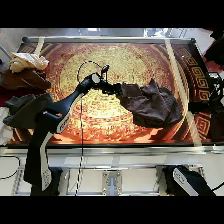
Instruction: Fold the shirts.
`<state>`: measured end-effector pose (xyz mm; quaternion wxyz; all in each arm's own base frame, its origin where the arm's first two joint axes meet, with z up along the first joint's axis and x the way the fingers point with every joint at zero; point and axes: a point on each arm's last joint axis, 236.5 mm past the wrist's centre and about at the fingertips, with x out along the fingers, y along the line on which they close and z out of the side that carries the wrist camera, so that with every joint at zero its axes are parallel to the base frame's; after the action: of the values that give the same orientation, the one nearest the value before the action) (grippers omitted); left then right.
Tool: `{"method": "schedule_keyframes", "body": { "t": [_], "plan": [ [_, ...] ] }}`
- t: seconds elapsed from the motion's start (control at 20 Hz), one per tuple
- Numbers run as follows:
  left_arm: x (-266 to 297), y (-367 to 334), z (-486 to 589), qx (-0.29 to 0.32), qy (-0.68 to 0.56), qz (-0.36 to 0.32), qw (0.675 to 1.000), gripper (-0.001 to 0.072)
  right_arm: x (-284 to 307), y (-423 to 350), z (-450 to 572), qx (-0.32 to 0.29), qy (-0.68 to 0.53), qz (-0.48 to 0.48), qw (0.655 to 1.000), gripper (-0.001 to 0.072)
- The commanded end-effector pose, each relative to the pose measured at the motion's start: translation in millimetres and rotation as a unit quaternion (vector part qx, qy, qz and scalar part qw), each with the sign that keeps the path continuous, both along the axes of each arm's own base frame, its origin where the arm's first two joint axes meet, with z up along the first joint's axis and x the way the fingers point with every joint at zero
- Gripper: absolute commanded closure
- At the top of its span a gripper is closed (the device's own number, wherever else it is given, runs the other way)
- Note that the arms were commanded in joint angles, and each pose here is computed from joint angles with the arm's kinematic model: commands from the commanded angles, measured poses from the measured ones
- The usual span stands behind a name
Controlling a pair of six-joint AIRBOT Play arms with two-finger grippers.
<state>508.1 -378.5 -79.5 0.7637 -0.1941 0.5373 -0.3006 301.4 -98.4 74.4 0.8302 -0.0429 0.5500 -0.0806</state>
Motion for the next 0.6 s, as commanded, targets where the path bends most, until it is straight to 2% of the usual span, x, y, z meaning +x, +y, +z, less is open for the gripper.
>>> {"method": "schedule_keyframes", "body": {
  "t": [0.0,0.05,0.1,0.2,0.3,0.45,0.55],
  "plan": [
    [-6.3,-20.1,-0.7,-0.014,-0.005,-0.016,1.000,0.0516,0.5,-3.9,6.3,-0.009,-0.004,-0.002,1.000,0.0305],
    [-11.0,-27.0,-1.6,-0.019,-0.007,-0.026,0.999,0.0637,-0.6,-6.1,6.2,-0.014,-0.002,-0.002,1.000,0.0305],
    [-15.0,-33.4,-0.8,-0.024,-0.014,-0.040,0.999,0.0698,-1.6,-9.2,6.4,-0.020,0.000,-0.004,1.000,0.0305],
    [-17.4,-40.0,5.6,-0.037,-0.013,-0.043,0.998,0.0698,-6.7,-25.6,0.7,-0.015,-0.002,-0.044,0.999,0.0306],
    [-10.1,-36.6,17.4,-0.043,-0.022,-0.039,0.998,0.0699,-22.6,-44.9,-28.7,0.032,0.003,-0.120,0.992,0.0305],
    [7.1,-20.5,37.9,-0.051,-0.038,-0.023,0.998,0.0698,-32.2,-35.4,-89.2,0.210,-0.018,-0.225,0.951,0.0305],
    [15.2,-8.5,48.1,-0.053,-0.044,-0.014,0.998,0.0698,-14.1,-19.5,-104.9,0.339,-0.064,-0.242,0.907,0.0305]
  ]
}}
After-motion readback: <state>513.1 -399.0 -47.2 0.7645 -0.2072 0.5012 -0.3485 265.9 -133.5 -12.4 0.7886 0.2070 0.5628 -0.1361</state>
